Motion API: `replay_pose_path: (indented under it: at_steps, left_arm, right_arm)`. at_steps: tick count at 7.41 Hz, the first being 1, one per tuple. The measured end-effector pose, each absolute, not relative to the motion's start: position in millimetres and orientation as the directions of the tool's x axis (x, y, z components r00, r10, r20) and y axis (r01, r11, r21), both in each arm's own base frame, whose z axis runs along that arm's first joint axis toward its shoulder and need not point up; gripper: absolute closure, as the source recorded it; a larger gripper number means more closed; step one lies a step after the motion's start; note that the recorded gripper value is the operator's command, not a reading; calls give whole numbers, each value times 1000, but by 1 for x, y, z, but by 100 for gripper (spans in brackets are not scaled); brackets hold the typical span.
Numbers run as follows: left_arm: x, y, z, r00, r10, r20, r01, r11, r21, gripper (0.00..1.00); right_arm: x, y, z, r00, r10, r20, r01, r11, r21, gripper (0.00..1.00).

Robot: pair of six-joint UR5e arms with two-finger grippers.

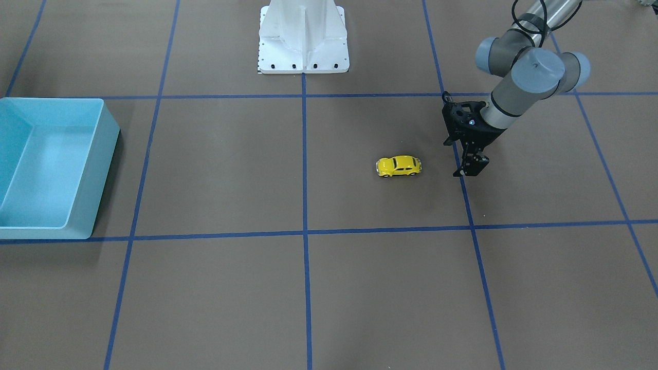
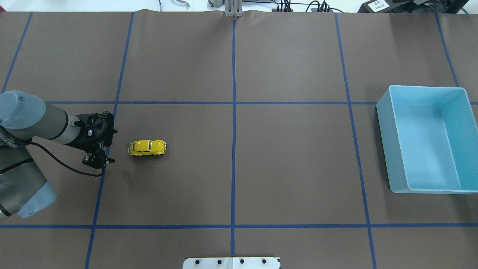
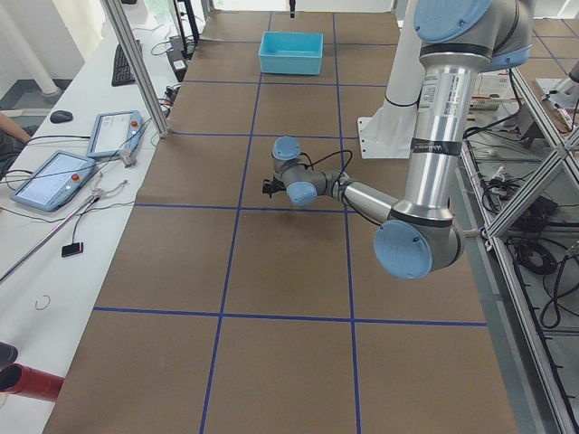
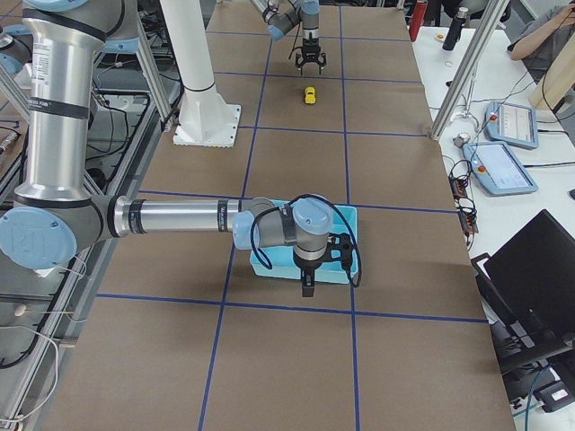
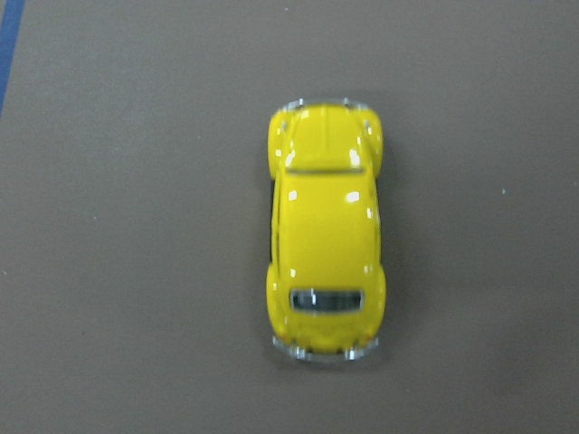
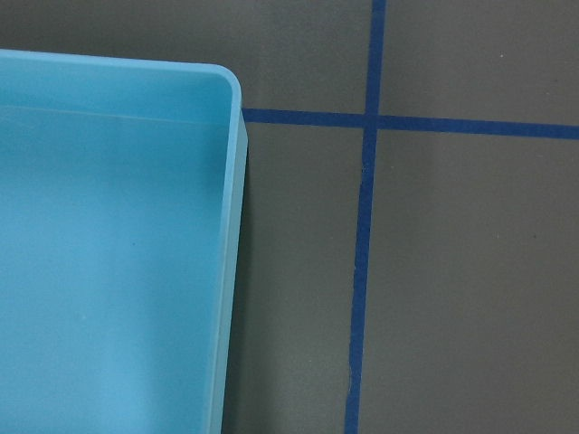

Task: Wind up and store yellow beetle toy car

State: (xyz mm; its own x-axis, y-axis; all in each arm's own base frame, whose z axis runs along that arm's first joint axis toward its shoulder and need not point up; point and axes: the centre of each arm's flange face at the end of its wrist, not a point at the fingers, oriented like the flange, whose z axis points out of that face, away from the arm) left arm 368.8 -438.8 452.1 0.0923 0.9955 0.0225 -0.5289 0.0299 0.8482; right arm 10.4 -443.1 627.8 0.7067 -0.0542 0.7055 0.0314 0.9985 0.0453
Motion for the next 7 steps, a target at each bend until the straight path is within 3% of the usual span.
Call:
replay_pose_path:
  at_steps: [7]
  left_arm:
    - [348,-430,454,100,995,12,-546,45,837,0]
  right_arm:
    - [10,-443,629,707,-53,705,31,999,43,0]
